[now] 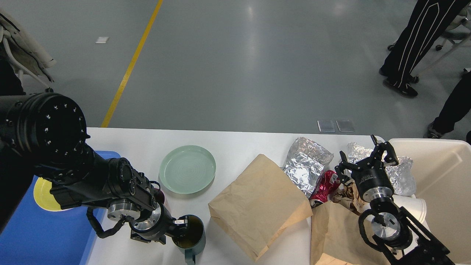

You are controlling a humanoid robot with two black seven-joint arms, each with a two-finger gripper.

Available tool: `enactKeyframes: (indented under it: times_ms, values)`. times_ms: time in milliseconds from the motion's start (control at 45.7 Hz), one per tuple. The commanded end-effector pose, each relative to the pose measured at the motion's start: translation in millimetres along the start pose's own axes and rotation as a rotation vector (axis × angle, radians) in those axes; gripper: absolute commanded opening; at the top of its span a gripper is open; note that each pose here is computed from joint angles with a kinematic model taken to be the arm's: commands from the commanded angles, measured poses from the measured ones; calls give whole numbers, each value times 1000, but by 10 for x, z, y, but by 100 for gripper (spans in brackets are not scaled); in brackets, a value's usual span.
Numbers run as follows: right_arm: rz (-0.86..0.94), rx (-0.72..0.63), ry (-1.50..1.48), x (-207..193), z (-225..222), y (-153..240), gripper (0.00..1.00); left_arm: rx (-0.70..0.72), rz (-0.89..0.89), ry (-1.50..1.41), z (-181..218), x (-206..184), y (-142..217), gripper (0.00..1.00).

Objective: Tidy desktop
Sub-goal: 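Lower the left gripper onto the dark green mug and grasp it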

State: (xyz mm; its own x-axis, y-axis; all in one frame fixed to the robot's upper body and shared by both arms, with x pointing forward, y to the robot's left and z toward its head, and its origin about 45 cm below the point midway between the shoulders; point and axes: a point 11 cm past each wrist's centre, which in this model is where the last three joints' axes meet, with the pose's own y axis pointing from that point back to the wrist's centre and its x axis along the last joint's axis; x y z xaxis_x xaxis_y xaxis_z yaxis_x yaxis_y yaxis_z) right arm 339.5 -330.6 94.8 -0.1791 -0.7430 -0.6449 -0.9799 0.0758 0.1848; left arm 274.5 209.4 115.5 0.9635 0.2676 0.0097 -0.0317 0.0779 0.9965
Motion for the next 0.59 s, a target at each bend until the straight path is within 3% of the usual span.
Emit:
enactKeyframes:
  times_ms: [0, 66, 263, 394, 569]
  values:
    - [0, 1, 0, 0, -2, 0, 100, 0, 6, 3, -3, -1, -51, 24]
    - [0, 1, 0, 0, -2, 0, 100, 2, 4, -5, 8, -20, -70, 18]
    - [0, 0, 0, 0, 0, 0, 100, 10, 10, -8, -1, -3, -70, 14]
    - [0, 1, 0, 0, -2, 0, 100, 62, 12, -14, -61, -3, -72, 0]
    - [0, 0, 0, 0, 0, 0, 100, 102, 8, -21, -93, -8, -66, 0]
